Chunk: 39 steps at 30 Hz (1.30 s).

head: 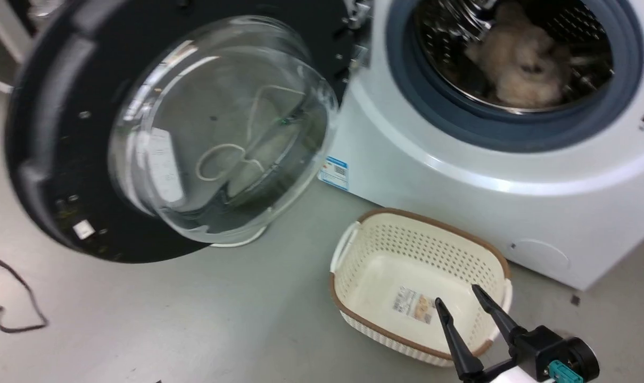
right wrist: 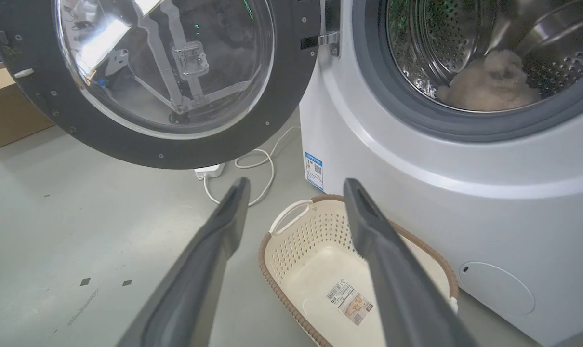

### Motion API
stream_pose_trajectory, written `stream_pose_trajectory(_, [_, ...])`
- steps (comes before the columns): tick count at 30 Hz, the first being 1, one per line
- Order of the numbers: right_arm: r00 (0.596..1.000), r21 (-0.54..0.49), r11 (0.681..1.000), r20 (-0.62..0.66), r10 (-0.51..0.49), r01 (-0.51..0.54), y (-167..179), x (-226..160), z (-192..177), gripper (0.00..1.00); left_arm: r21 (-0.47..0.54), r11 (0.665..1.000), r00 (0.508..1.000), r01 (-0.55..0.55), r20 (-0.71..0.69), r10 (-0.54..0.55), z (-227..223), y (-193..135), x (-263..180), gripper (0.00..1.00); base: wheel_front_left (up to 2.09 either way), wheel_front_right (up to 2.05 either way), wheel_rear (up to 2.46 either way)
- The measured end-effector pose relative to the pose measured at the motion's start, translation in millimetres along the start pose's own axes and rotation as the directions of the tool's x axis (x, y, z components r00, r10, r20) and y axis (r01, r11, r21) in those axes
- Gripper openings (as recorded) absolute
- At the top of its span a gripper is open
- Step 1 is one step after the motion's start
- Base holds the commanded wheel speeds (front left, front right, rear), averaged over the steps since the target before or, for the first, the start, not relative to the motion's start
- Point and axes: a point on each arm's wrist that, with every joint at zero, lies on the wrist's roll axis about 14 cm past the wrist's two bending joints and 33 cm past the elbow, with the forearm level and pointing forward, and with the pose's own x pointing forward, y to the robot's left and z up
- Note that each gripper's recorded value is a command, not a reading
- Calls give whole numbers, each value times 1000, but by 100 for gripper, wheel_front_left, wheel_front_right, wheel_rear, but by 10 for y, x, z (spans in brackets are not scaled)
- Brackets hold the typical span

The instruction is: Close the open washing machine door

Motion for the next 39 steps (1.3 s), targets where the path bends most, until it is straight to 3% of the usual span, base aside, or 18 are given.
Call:
stream_pose_trajectory(5, [999, 3, 999, -11, -36, 36, -142, -32, -50, 100, -220, 969, 970, -111, -234, 58, -478, 87, 233, 0, 0, 0, 0])
stream_pose_trajectory(10, [998, 5, 998, -24, -59, 59, -230, -66, -101, 100, -426, 872, 883, -242, -469, 17, -1021, 9, 221, 0, 0, 0, 0])
stream_pose_trajectory(14, [997, 3, 997, -19, -73, 73, -287, -63, -88, 100, -467, 848, 815, -251, -574, -75, -1263, -115, 131, 0, 0, 0, 0])
stream_pose_trajectory(25, [996, -8, 996, 4, -94, 94, -335, -81, 15, 100, -569, 801, 689, -185, -656, -307, -1386, -386, -233, 0, 0, 0, 0])
stream_pose_trajectory(33, [989, -29, 990, 56, -139, 141, -415, -184, 234, 100, -621, 772, 527, -138, -706, -473, -1618, -653, -947, 0, 0, 0, 0])
stream_pose_trajectory(39, [979, -47, 981, 84, -185, 189, -497, -330, 353, 100, -699, 709, 394, -93, -680, -618, -1726, -1068, -1561, 0, 0, 0, 0])
